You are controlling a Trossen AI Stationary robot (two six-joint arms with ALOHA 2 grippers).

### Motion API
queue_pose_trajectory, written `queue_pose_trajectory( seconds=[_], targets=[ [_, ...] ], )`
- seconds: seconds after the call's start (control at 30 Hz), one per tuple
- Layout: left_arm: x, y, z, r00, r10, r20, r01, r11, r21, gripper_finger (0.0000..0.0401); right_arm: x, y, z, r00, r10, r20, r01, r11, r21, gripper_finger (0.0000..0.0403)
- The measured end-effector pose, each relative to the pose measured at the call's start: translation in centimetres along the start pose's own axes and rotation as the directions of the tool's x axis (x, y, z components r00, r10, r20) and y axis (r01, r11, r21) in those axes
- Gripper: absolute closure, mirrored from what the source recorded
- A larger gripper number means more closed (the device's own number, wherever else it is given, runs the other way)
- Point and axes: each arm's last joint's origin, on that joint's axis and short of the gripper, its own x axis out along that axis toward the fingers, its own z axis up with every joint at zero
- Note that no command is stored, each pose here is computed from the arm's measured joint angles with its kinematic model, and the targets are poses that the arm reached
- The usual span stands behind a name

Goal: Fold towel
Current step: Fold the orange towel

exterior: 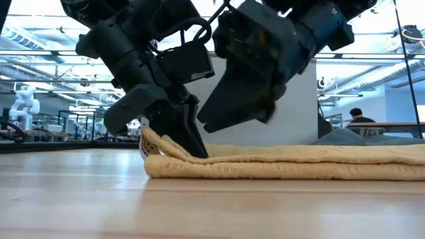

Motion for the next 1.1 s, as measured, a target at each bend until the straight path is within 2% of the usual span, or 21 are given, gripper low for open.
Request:
queue_pose_trajectory(
  seconds=[0.1,0.17,0.23,0.33,0.5,0.77,1.1],
  targets=[
    [0.0,-0.3,0.0,0.999,-0.039,0.000,0.039,0.999,-0.007,0.0314,-0.1,0.5,-0.3,1.000,0.012,-0.004,-0.011,0.971,0.238,0.0259],
    [-0.1,-0.5,0.0,0.996,-0.087,-0.002,0.087,0.996,-0.014,0.0314,-0.1,0.6,-0.4,1.000,0.016,-0.007,-0.013,0.947,0.320,0.0259],
    [-0.1,-0.6,0.0,0.991,-0.136,-0.003,0.136,0.990,-0.032,0.0314,-0.1,0.6,-0.4,1.000,0.015,-0.007,-0.012,0.936,0.351,0.0259],
    [-0.1,-0.8,0.0,0.982,-0.189,-0.004,0.188,0.980,-0.057,0.0314,-0.1,0.6,-0.3,1.000,0.014,-0.006,-0.011,0.935,0.353,0.0259],
    [-0.1,-1.2,0.3,0.978,-0.204,0.036,0.206,0.977,-0.054,0.0314,-0.1,0.6,-0.3,1.000,0.014,-0.007,-0.011,0.954,0.300,0.0259],
    [0.0,-0.9,0.9,0.973,-0.204,0.106,0.206,0.978,-0.012,0.0314,-0.1,0.6,-0.4,1.000,0.014,-0.007,-0.011,0.967,0.255,0.0259],
    [0.0,-0.7,1.0,0.974,-0.195,0.113,0.195,0.981,0.017,0.0314,-0.1,0.6,-0.4,1.000,0.013,-0.007,-0.011,0.967,0.254,0.0259]
  ],
)
